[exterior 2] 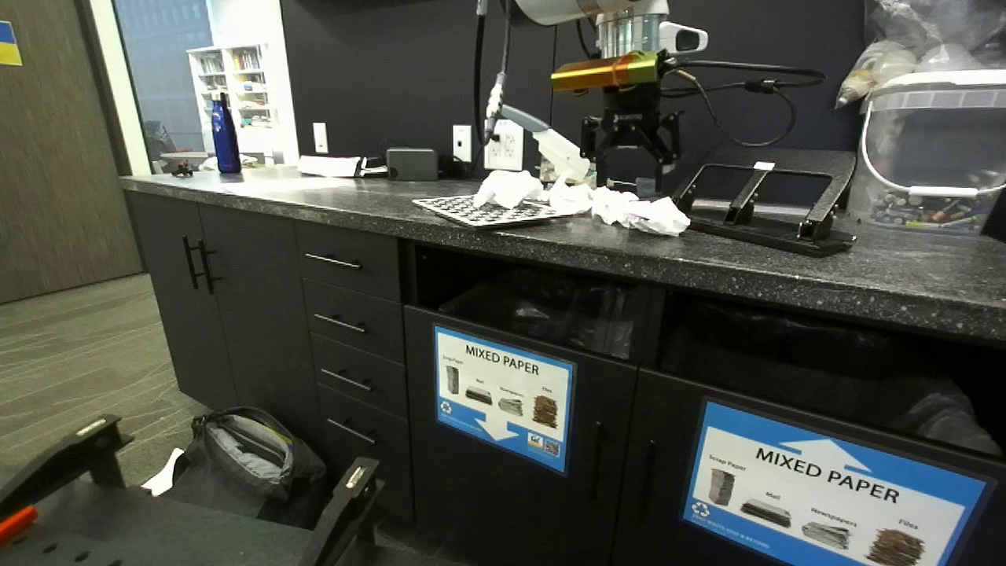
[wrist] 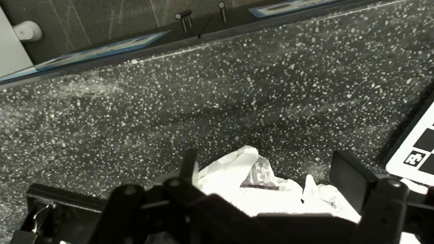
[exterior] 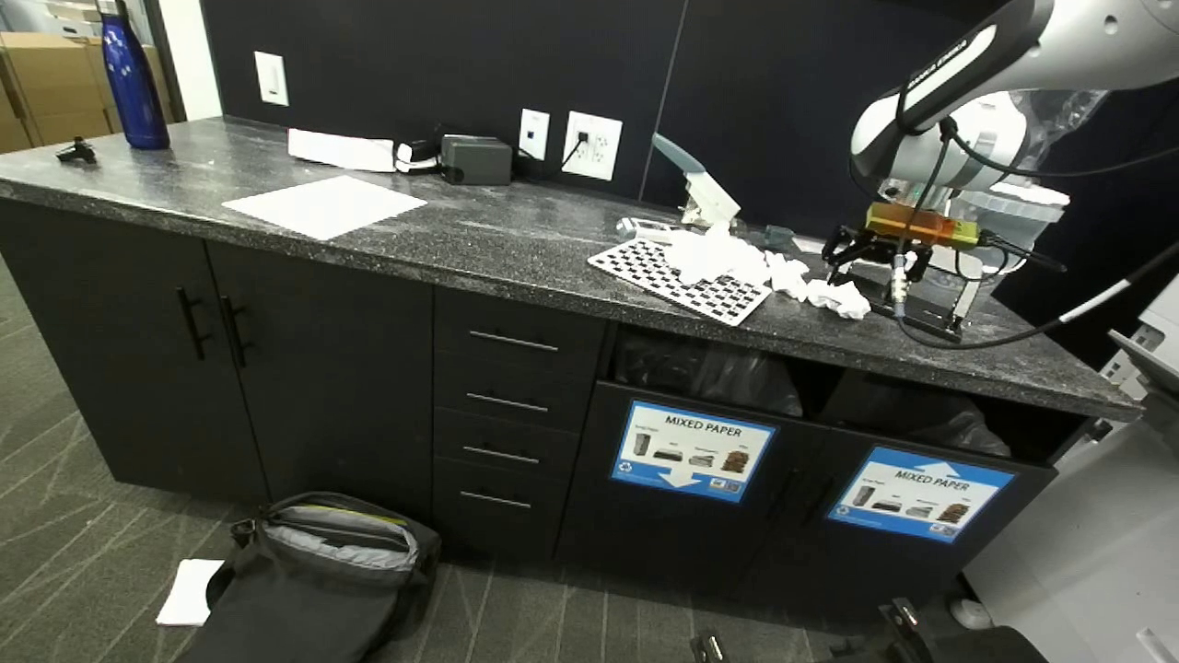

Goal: Pick up all the papers from the counter and throw them in the bin

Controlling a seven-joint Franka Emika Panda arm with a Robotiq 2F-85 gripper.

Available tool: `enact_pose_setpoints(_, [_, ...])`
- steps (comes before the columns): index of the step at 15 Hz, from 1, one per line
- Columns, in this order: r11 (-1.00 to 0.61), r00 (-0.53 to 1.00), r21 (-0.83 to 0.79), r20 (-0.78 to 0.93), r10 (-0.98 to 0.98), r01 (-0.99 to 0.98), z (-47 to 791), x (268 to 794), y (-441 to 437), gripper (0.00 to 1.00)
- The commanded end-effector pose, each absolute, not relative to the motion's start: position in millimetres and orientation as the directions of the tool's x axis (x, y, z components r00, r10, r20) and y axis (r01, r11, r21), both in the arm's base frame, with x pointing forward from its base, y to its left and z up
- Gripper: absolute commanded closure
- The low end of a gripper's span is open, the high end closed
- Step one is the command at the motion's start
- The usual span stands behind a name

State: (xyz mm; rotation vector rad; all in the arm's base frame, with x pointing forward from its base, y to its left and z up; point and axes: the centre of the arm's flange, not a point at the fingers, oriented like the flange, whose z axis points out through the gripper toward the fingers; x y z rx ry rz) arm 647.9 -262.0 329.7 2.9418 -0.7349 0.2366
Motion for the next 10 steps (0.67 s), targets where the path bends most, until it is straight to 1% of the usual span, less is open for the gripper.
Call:
enact_pose_setpoints(1, [-0.899,0.893,0.052,0.16,-0.421,-0.434,338,675,-288,0.0])
enact_pose_setpoints(7, [-0.927,0.923,0.048,0.119,-0.365,-0.373,317,695,-301,0.0])
enact_pose_setpoints(10, [-0.934,0.927,0.044,0.147,-0.346,-0.355,309,708,-306,0.0])
